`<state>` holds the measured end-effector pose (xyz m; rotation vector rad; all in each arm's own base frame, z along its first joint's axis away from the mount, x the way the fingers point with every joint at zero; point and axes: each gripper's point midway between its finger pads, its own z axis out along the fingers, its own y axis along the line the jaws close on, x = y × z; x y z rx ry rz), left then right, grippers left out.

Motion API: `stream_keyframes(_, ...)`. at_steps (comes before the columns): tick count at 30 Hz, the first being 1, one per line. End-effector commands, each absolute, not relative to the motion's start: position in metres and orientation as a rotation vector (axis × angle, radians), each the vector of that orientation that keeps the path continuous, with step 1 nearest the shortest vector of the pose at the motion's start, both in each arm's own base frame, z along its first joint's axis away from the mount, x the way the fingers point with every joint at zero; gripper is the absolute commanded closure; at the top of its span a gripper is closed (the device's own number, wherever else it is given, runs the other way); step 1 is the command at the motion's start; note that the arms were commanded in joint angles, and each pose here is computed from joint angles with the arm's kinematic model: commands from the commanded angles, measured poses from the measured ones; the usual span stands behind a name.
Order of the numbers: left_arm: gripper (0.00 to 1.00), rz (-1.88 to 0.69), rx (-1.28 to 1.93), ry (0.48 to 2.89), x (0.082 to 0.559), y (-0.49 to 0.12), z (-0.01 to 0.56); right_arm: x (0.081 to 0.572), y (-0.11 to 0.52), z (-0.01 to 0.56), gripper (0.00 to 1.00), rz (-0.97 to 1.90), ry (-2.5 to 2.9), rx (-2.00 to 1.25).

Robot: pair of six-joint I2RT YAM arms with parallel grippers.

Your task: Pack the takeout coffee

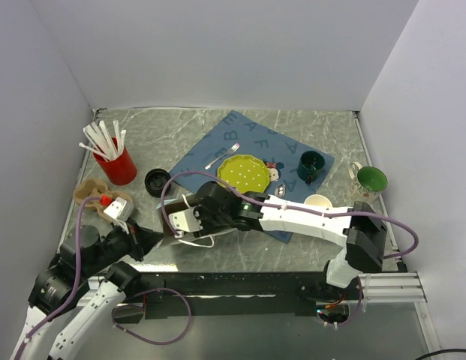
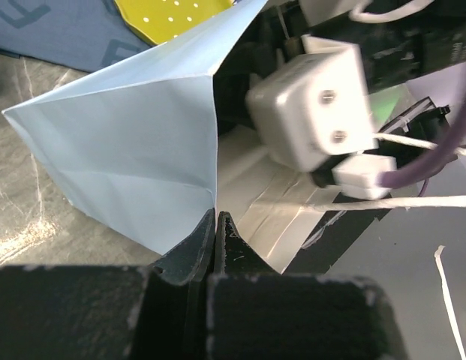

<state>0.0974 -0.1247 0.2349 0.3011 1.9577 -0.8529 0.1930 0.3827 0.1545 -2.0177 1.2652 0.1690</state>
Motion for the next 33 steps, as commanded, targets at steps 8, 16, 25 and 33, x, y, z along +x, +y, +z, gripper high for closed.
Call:
stream_keyframes(8, 0.99, -0.876, 0.350, 1.842, 0.090, -0.124, 0.252, 0.205, 0.383, 0.155, 0.28, 0.007, 1.239, -2.051)
stream_keyframes(16, 0.99, -0.880, 0.349, 1.826, 0.088, -0.123, 0.254, 0.198, 0.378, 0.132, 0.31, 0.041, 1.286, -2.071)
stream_keyframes(25, 0.99, -0.876, 0.341, 1.821, 0.089, -0.122, 0.255, 0.193, 0.377, 0.124, 0.35, 0.067, 1.314, -2.139)
stream_keyframes(33, 0.99, -0.873, 0.329, 1.815, 0.088, -0.120, 0.256, 0.193, 0.374, 0.126, 0.57, 0.071, 1.332, -2.169)
